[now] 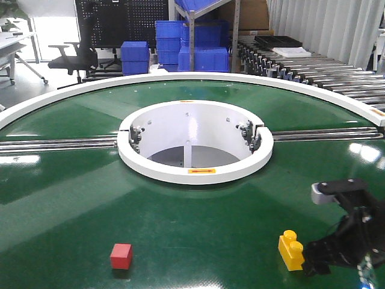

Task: Pick red and yellow blocks into blue bin
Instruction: 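Reach the right gripper down and close it on the yellow brick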

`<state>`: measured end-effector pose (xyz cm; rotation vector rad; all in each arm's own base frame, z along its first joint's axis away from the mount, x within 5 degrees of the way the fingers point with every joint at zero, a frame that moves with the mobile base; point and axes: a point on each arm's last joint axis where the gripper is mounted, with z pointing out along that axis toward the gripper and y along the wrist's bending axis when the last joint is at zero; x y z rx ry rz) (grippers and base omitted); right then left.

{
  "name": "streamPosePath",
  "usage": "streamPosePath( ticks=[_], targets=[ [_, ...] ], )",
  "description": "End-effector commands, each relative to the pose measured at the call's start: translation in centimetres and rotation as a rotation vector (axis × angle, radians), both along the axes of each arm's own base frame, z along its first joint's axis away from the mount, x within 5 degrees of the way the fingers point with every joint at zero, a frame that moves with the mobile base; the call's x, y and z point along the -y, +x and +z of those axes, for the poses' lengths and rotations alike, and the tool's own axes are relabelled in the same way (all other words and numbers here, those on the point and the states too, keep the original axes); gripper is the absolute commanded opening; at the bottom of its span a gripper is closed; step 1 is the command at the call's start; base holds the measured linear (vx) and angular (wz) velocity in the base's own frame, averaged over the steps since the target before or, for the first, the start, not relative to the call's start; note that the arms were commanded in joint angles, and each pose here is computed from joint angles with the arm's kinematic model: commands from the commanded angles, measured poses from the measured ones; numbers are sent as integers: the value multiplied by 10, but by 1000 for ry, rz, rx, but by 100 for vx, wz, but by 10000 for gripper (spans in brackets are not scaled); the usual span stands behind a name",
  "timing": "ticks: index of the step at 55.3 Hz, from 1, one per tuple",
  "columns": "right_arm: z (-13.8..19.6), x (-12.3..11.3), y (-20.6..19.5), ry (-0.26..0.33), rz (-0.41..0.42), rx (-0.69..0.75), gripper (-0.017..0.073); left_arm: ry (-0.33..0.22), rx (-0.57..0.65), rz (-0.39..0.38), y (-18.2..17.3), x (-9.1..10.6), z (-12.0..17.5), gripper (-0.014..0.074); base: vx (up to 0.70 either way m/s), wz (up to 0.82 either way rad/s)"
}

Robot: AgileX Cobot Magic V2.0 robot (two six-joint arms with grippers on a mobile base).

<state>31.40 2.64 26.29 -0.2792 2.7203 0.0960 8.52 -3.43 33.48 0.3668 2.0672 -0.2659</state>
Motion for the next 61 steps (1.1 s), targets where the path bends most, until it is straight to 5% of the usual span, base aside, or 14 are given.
streamPosePath(
  ticks=[1,35,58,61],
  targets=[
    [12,-2,20,-4,9,91,632,-31,89,5,4,1,13,543,0,0],
    [-37,-8,112,-15,27,94,608,-27,84,5,4,1,13,543,0,0],
    [-60,-15,134,-32,44,85,589,-27,84,5,4,1,13,543,0,0],
    [-60,-15,133,-32,44,73,453,-27,85,5,4,1,13,543,0,0]
  ],
)
